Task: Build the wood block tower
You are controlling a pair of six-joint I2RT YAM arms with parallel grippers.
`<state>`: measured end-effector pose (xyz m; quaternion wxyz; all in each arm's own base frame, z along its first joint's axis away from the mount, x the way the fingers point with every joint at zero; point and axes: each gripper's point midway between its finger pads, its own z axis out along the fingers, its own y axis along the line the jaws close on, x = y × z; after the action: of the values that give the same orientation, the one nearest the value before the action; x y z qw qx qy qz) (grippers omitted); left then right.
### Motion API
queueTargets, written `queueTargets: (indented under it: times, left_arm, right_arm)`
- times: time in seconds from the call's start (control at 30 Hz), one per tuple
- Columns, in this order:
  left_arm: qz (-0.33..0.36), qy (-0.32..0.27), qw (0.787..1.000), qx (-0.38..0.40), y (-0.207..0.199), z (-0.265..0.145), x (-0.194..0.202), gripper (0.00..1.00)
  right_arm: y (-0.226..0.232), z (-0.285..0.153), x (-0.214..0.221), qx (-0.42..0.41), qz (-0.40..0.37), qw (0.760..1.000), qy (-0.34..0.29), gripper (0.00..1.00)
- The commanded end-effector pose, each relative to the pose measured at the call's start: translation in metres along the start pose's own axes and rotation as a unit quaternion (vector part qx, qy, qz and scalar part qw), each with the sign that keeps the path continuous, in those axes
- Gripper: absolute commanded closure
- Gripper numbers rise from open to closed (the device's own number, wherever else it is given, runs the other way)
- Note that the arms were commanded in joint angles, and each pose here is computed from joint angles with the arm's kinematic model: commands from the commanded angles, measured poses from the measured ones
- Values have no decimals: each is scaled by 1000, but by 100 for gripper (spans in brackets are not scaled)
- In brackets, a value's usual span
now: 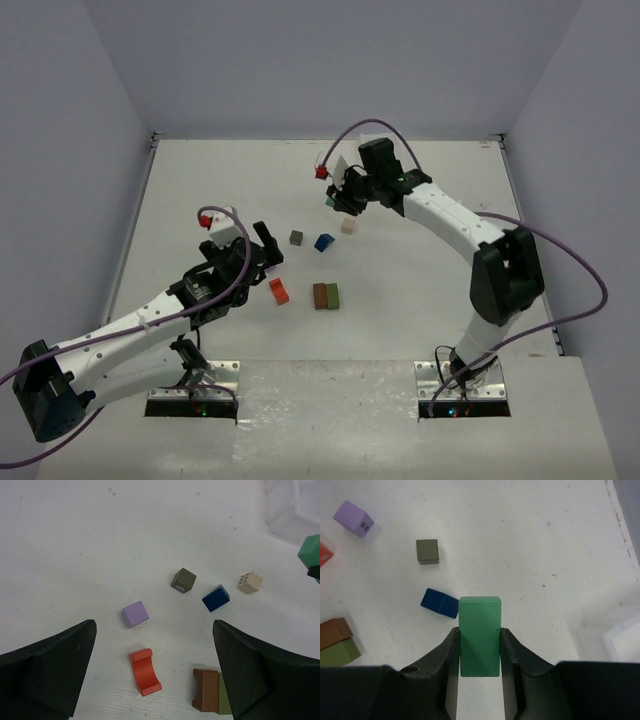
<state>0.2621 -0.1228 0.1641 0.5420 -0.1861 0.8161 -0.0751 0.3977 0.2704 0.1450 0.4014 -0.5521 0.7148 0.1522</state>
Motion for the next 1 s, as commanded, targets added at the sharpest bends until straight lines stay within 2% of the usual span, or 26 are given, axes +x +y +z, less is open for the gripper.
queueTargets:
  times: [0.0,0.1,0.2,0.3,0.43,0.57,0.77,0.97]
  left_arm:
    - [-27,-6,999,38,-17,-8,-15,0]
    - [-31,-5,998,49,-17,-10,-14,0]
    - [-35,-3,998,58,-18,-13,-13,0]
    - [-35,-1,997,64,-17,-14,-11,0]
    - [-34,3,997,69,-17,-15,-8,0]
    - [-31,5,997,66,-15,-14,-6,0]
    - [-30,3,997,65,-14,-14,-6,0]
    - [-31,0,998,62,-12,-14,-7,0]
  right_arm:
    - [37,-25,-16,-13,15,999,-32,87]
    - [80,-33,-10,-42,2,999,-16,85]
    - [123,-32,8,-61,-19,998,26,85]
    - [148,-30,14,-83,-13,996,42,84]
    - [169,-22,27,-109,-9,992,68,82]
    - [187,-11,35,-140,-67,985,72,82]
    - [198,-1,43,-184,-107,975,70,82]
    - [199,10,44,-192,-111,972,74,80]
